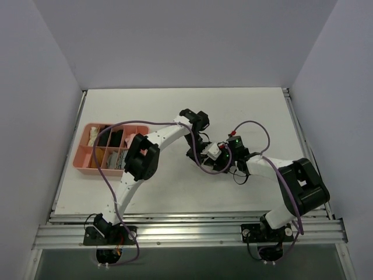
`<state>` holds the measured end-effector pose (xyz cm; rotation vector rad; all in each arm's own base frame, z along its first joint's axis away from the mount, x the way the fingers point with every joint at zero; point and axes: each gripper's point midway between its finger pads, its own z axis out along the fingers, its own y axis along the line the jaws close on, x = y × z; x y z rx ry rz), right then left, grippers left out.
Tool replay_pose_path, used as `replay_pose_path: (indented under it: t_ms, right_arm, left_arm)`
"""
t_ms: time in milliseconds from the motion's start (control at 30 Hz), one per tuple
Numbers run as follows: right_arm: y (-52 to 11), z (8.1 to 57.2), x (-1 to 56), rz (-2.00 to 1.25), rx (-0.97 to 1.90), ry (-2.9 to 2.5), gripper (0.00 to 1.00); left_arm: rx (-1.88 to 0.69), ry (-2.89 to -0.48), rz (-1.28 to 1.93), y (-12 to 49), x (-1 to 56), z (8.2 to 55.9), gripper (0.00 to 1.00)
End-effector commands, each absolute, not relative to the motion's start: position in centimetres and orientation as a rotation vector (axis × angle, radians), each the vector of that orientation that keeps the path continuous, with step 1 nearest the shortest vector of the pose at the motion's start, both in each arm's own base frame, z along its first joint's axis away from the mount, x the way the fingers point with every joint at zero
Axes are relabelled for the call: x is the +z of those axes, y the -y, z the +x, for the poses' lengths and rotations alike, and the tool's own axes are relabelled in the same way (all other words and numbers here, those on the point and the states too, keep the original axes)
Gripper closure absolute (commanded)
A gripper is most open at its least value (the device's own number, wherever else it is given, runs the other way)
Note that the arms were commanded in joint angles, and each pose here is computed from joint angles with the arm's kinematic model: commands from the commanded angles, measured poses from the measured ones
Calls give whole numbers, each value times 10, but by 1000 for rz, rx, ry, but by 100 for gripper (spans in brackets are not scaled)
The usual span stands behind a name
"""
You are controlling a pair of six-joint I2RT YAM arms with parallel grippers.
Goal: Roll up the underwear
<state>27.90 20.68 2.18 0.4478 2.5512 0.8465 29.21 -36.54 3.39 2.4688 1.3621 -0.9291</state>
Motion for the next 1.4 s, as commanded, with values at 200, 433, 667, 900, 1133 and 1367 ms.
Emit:
replay_pose_path:
  t_ms: [200, 433, 667, 900, 1133, 1367]
  right_arm:
    - [-174, 292, 33, 726, 701, -2456, 54]
    - [-132, 304, 69, 766, 499, -2341, 53]
    - [-115, 305, 87, 697, 410, -2294, 53]
    - [-134, 306, 82, 612, 542, -2308, 52]
    - [-122, 300, 33, 711, 398, -2381, 53]
    - [-139, 314, 28, 287, 369, -2388, 53]
  left_arm:
    - [-1060, -1992, 2439, 284, 8, 271, 97]
    - [-1093, -2026, 2426, 284, 6, 268, 97]
    - [-1116, -2055, 2418, 284, 5, 266, 97]
    - [-1103, -2050, 2422, 284, 4, 267, 97]
    - [-1094, -2057, 2431, 288, 0, 262, 97]
    - [-1093, -2097, 2433, 288, -4, 255, 97]
